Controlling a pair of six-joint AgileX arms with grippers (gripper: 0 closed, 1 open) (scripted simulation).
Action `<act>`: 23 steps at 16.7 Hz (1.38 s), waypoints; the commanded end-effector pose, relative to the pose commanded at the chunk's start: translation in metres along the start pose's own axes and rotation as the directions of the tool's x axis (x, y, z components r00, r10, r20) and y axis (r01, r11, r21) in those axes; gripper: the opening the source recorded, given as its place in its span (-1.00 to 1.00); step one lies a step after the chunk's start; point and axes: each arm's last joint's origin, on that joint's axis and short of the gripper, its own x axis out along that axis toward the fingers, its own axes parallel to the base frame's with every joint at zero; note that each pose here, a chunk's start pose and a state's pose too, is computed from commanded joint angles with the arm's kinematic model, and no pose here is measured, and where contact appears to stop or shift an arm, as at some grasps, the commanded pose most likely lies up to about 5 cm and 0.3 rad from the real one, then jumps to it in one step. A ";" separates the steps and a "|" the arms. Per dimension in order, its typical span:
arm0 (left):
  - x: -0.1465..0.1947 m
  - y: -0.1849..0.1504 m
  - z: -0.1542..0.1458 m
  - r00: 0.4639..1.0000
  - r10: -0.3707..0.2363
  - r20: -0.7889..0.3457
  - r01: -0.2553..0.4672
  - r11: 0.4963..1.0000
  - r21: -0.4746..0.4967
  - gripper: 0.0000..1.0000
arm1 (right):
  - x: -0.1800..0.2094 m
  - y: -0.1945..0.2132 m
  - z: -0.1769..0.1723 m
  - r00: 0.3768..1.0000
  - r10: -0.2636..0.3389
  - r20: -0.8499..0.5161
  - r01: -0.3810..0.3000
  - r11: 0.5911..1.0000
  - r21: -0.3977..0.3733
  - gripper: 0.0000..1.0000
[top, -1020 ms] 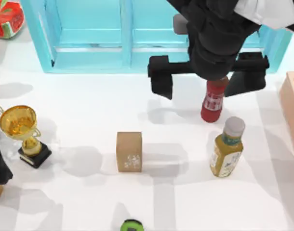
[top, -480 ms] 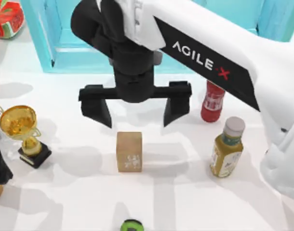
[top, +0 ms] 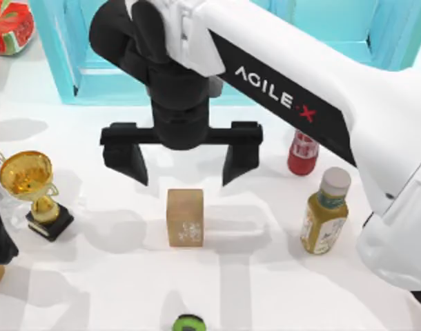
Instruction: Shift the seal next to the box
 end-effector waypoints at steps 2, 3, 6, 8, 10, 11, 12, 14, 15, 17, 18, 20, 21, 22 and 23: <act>0.000 0.000 0.000 1.000 0.000 0.000 0.000 1.000 0.000 1.00 | 0.000 -0.002 0.002 1.000 0.001 0.002 -0.001 1.000 0.004 1.00; 0.000 0.000 0.000 1.000 0.000 0.000 0.000 1.000 0.000 1.00 | 0.002 -0.001 0.002 1.000 0.004 0.004 -0.004 1.000 0.002 1.00; 0.000 0.000 0.000 1.000 0.000 0.000 0.000 1.000 0.000 1.00 | 0.019 0.002 0.004 1.000 0.008 0.007 -0.008 1.000 -0.001 1.00; 0.000 0.000 0.000 1.000 0.000 0.000 0.000 1.000 0.000 1.00 | 0.042 0.003 0.005 1.000 0.002 0.002 -0.002 1.000 0.000 1.00; 0.000 0.000 0.000 1.000 0.000 0.000 0.000 1.000 0.000 1.00 | 0.067 0.003 0.004 1.000 -0.006 -0.005 0.006 1.000 0.000 1.00; 0.000 0.000 0.000 1.000 0.000 0.000 0.000 1.000 0.000 1.00 | 0.078 0.002 0.003 1.000 -0.006 -0.005 0.006 1.000 0.000 1.00; 0.000 0.000 0.000 1.000 0.000 0.000 0.000 1.000 0.000 1.00 | 0.087 0.001 0.002 1.000 -0.005 -0.004 0.005 1.000 0.000 1.00; 0.000 0.000 0.000 1.000 0.000 0.000 0.000 1.000 0.000 1.00 | 0.098 0.000 0.001 1.000 -0.001 -0.001 0.001 1.000 0.000 1.00; 0.000 0.000 0.000 1.000 0.000 0.000 0.000 1.000 0.000 1.00 | 0.100 0.000 0.000 1.000 0.000 0.000 0.000 1.000 0.000 1.00; 0.000 0.000 0.000 1.000 0.000 0.000 0.000 1.000 0.000 1.00 | 0.100 0.000 0.000 1.000 0.000 0.000 0.000 1.000 0.000 1.00; 0.000 0.000 0.000 1.000 0.000 0.000 0.000 1.000 0.000 1.00 | 0.100 0.000 0.000 1.000 0.000 0.000 0.000 1.000 0.000 1.00; 0.000 0.000 0.000 1.000 0.000 0.000 0.000 1.000 0.000 1.00 | 0.100 0.000 0.000 1.000 0.000 0.000 0.000 1.000 0.000 0.85; 0.000 0.000 0.000 1.000 0.000 0.000 0.000 1.000 0.000 1.00 | 0.100 0.000 0.000 1.000 0.000 0.000 0.000 1.000 0.000 0.70; 0.000 0.000 0.000 1.000 0.000 0.000 0.000 1.000 0.000 1.00 | 0.100 0.000 0.000 1.000 0.000 0.000 0.000 1.000 0.000 0.55; 0.000 0.000 0.000 1.000 0.000 0.000 0.000 1.000 0.000 1.00 | 0.100 0.000 0.000 1.000 0.000 0.000 0.000 1.000 0.000 0.40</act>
